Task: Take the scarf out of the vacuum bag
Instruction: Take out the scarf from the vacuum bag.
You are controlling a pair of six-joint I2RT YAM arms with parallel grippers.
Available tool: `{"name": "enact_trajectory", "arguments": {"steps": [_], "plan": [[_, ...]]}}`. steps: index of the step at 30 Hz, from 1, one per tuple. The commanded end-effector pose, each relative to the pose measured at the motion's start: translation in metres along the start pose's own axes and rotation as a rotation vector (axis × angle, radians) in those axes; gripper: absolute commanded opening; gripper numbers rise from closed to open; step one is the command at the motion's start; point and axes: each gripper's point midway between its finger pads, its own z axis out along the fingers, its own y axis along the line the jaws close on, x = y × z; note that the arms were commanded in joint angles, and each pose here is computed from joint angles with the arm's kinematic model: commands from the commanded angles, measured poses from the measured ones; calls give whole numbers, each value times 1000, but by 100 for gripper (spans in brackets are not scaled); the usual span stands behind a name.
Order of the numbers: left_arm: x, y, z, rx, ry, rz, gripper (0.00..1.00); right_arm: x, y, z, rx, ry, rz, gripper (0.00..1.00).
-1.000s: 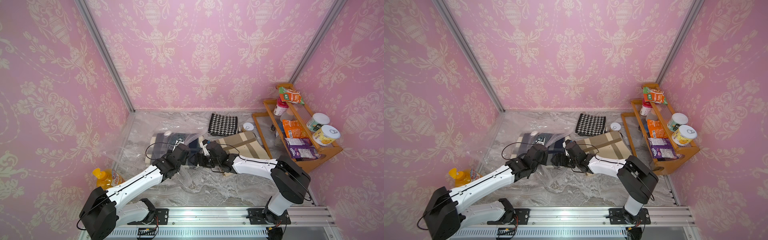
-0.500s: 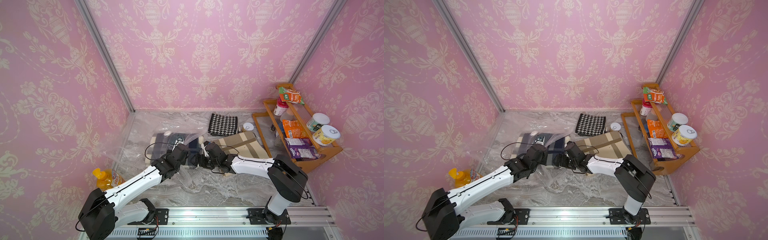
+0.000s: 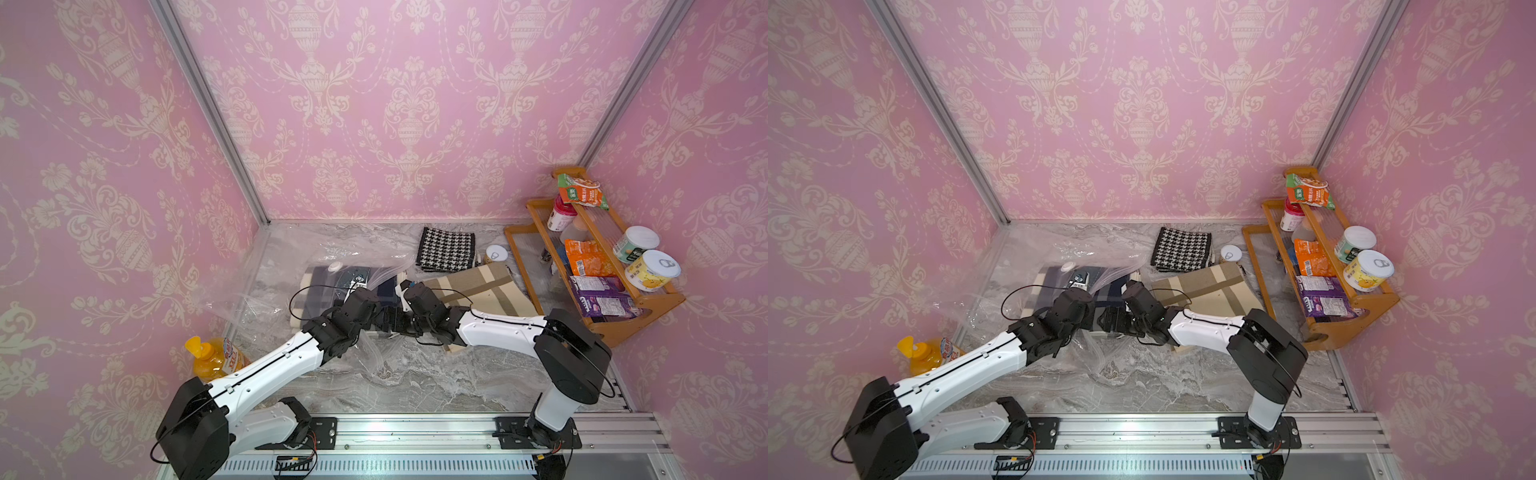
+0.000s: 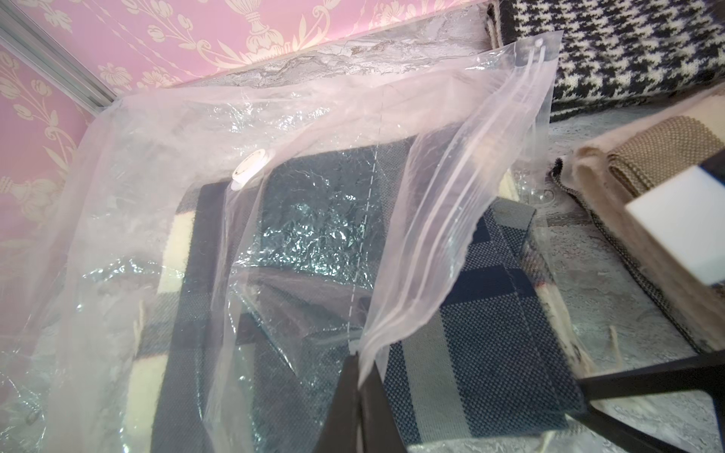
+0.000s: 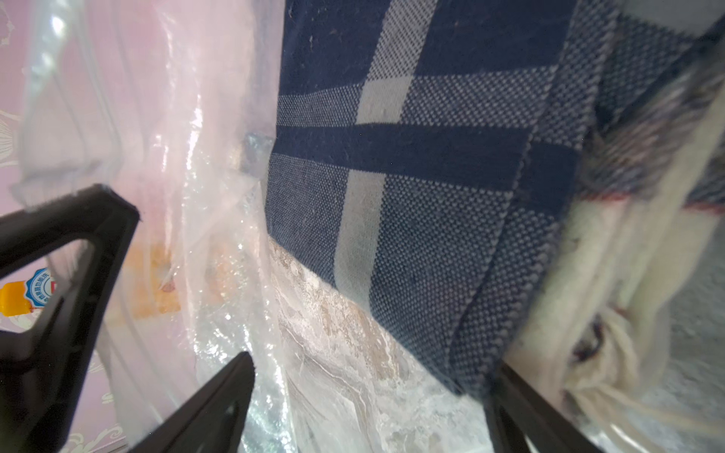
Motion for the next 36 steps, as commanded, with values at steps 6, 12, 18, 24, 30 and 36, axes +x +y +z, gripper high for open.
{"name": "enact_trajectory", "arguments": {"steps": [6, 12, 18, 24, 30, 36], "plan": [[7, 4, -6, -4, 9, 24, 0, 3, -13, 14, 24, 2, 86, 90], [6, 6, -8, -7, 5, 23, 0, 3, -35, 21, 33, -22, 163, 87], [18, 9, -6, -17, 23, 35, 0, -4, -38, 23, -6, -46, 224, 78], [18, 9, -6, -16, 25, 34, 0, -15, -16, 17, -102, -53, 248, 62], [19, 9, -5, -20, 28, 36, 0, -21, 19, -4, -167, -57, 207, 60], [20, 9, -4, -21, 29, 35, 0, -23, 27, -8, -193, -57, 199, 59]]}}
